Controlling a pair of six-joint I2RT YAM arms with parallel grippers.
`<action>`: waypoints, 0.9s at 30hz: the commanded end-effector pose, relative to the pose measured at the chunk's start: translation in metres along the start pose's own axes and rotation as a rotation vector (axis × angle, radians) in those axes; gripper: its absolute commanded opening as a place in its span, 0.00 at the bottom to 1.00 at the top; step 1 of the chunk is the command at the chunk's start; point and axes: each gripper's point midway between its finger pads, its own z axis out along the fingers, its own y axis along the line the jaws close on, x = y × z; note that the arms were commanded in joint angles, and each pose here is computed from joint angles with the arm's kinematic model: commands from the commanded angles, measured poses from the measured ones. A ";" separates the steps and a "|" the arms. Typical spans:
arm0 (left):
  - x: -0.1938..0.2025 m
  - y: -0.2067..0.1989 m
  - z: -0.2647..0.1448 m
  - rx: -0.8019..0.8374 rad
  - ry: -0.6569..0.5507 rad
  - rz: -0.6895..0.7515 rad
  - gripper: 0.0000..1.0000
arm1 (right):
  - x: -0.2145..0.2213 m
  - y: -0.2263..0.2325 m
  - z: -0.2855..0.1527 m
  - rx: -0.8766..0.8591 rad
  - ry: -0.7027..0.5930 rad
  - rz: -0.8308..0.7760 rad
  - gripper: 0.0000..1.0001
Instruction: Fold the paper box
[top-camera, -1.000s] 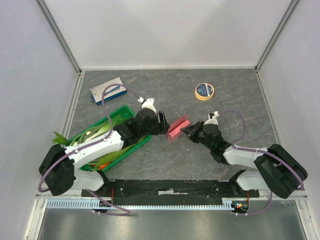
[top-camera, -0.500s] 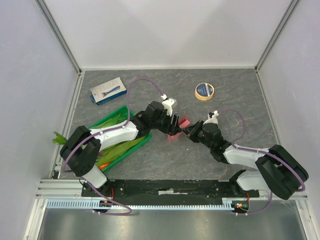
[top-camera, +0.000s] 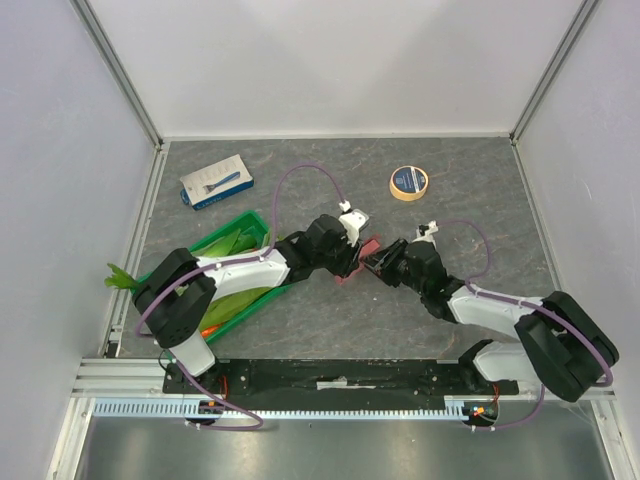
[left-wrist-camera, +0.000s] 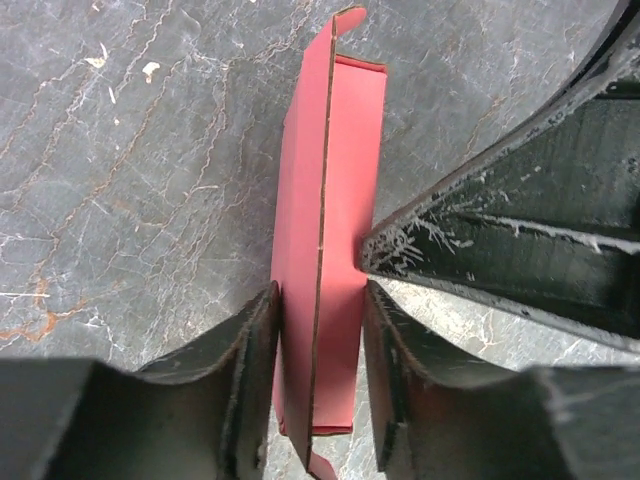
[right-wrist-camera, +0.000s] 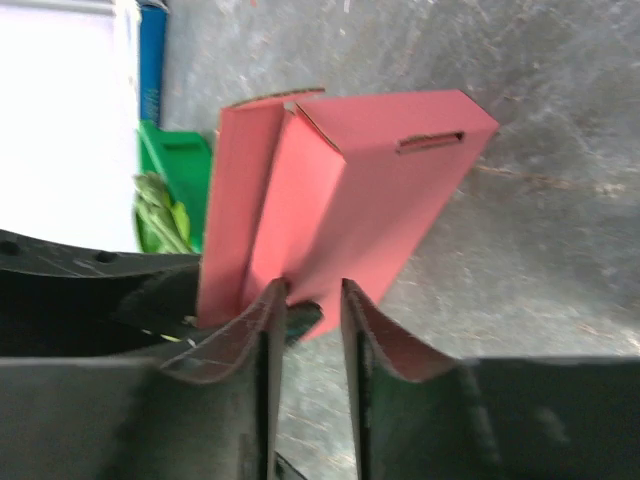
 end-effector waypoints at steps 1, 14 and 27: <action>-0.009 0.008 0.001 -0.054 -0.043 0.092 0.40 | -0.008 -0.005 -0.018 0.081 0.028 -0.153 0.41; -0.028 -0.035 -0.058 0.188 -0.043 -0.003 0.31 | -0.067 0.088 -0.091 -0.102 0.025 -1.242 0.83; -0.030 -0.085 -0.174 0.529 -0.051 0.227 0.31 | 0.022 0.142 -0.152 -0.703 0.485 -1.444 0.87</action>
